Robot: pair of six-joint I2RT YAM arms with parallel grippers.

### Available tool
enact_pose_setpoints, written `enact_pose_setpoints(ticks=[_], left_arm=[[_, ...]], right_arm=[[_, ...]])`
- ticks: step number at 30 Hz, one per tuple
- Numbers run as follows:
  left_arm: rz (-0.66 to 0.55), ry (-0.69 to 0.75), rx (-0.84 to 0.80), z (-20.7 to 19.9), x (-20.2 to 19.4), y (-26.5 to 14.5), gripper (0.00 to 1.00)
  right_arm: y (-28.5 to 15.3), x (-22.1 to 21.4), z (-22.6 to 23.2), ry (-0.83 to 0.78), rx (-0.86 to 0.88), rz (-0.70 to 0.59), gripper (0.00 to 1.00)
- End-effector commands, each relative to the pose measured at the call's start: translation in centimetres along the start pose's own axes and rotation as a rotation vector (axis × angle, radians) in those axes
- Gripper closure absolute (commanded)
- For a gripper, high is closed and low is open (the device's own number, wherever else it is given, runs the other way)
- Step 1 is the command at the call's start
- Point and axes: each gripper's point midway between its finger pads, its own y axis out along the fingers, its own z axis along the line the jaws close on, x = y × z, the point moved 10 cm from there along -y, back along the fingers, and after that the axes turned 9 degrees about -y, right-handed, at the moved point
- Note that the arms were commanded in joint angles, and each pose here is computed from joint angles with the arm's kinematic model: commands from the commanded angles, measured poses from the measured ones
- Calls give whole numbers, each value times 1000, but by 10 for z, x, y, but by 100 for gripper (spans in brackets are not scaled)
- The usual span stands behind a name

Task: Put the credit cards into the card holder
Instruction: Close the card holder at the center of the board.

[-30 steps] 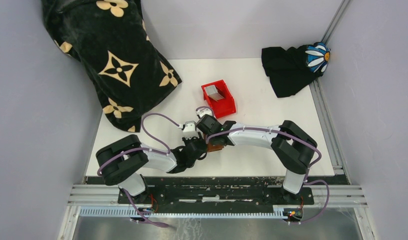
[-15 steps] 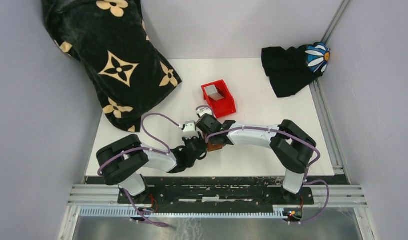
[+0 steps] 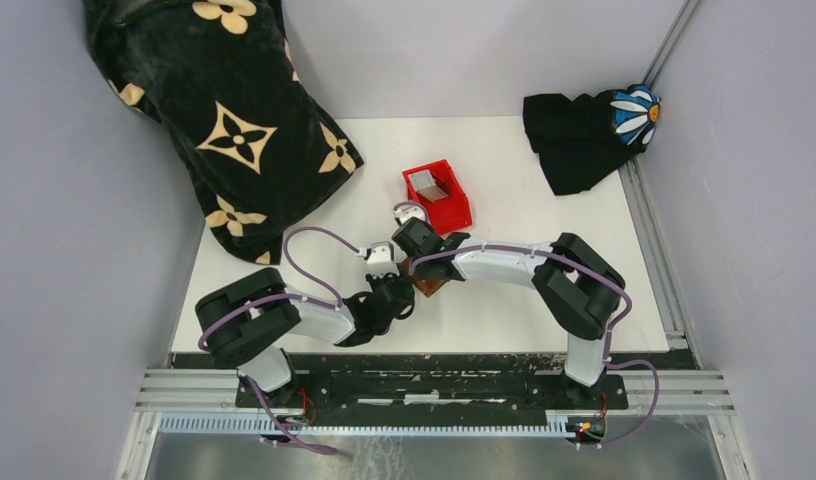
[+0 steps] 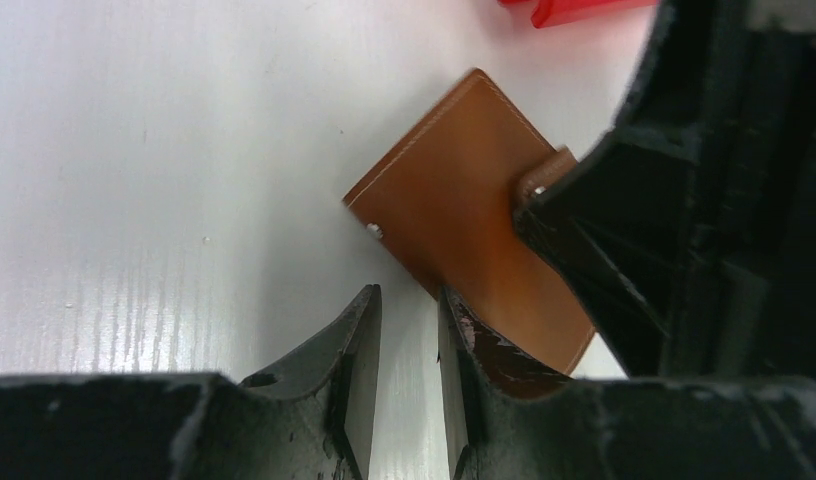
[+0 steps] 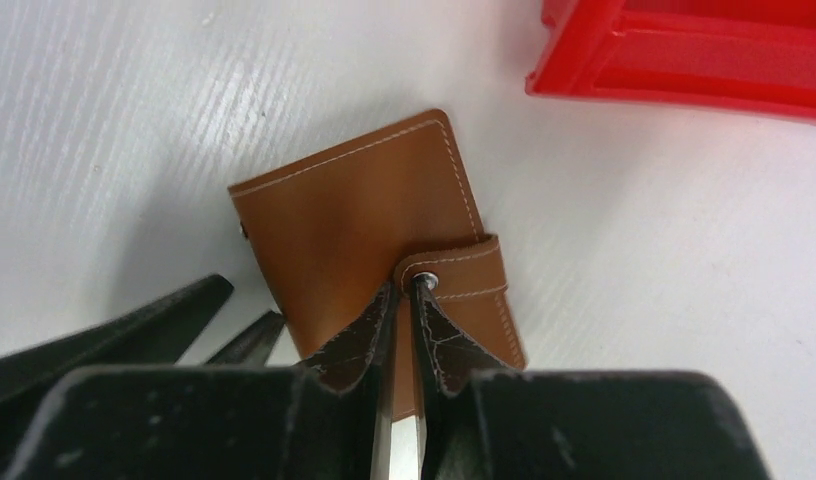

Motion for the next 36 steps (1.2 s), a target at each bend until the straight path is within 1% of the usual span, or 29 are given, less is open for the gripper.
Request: enact_pose_setpoints(ticks=[1,6,10,15,23,26,30,33,36], left_arm=[[32,4,-18,-2,-6,2,65],[27,5,-12,-1,-6,2,65],[21,1,-9,-1,-5,2,65],[-2,-9,3,-1,1,-2,65],[-96,-57,25,3,27,-20,63],[-97,-55,30,4,26,-19,63],[-71,-48,38,3,20,-15,66],[-55,-47,45,4,15,-12,68],[-43,-43,52,3,10,-8,71]], right_arm=[[25,-22,15,23,96,116,86],[32,-34,14,52,99,165,86],[30,-37,11,66,98,162,85],[15,-19,10,61,130,103,83],[-21,15,0,61,137,-18,70],[-35,24,-6,63,110,-58,67],[-46,29,-16,61,54,-94,62],[-51,31,-26,71,7,-119,61],[-46,32,-42,97,-25,-109,63]])
